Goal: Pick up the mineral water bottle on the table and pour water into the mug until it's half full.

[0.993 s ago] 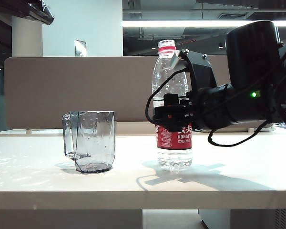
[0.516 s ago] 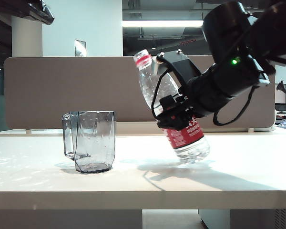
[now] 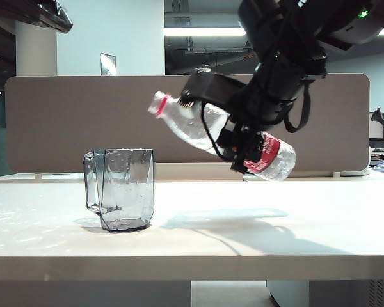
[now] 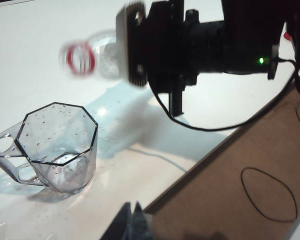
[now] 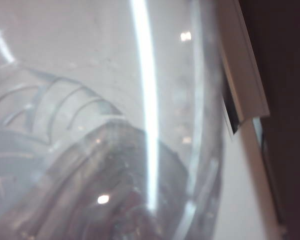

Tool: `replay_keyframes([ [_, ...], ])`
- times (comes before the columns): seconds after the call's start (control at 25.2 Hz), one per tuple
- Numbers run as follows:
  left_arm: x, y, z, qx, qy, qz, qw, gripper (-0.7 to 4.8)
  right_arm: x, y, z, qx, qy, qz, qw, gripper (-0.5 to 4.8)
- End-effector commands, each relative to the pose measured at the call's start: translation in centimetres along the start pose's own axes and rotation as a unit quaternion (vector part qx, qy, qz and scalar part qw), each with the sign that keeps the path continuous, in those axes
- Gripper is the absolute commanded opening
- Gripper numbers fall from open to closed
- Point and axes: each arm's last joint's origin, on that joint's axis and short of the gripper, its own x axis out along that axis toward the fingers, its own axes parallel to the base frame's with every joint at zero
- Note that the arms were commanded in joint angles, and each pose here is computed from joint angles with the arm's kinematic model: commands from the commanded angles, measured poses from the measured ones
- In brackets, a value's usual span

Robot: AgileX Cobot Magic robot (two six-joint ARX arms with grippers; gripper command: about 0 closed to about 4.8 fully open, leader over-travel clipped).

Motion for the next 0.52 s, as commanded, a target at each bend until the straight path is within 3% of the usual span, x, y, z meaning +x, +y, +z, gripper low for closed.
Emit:
replay_keyframes([
  [0.04,-0.16,-0.07,0.31,0.004,-0.009,-0.002,1.0,-0.01,-0.62,-0.37,1.44,-0.066,-0.027,-0.025,0.997,1.98],
  [0.52,-0.16,-0.07,0.31,0.004,-0.009,-0.002,1.0,-0.02,-0.71,-0.38,1.48,-0.163,0.012,-0.047,0.986,1.98],
])
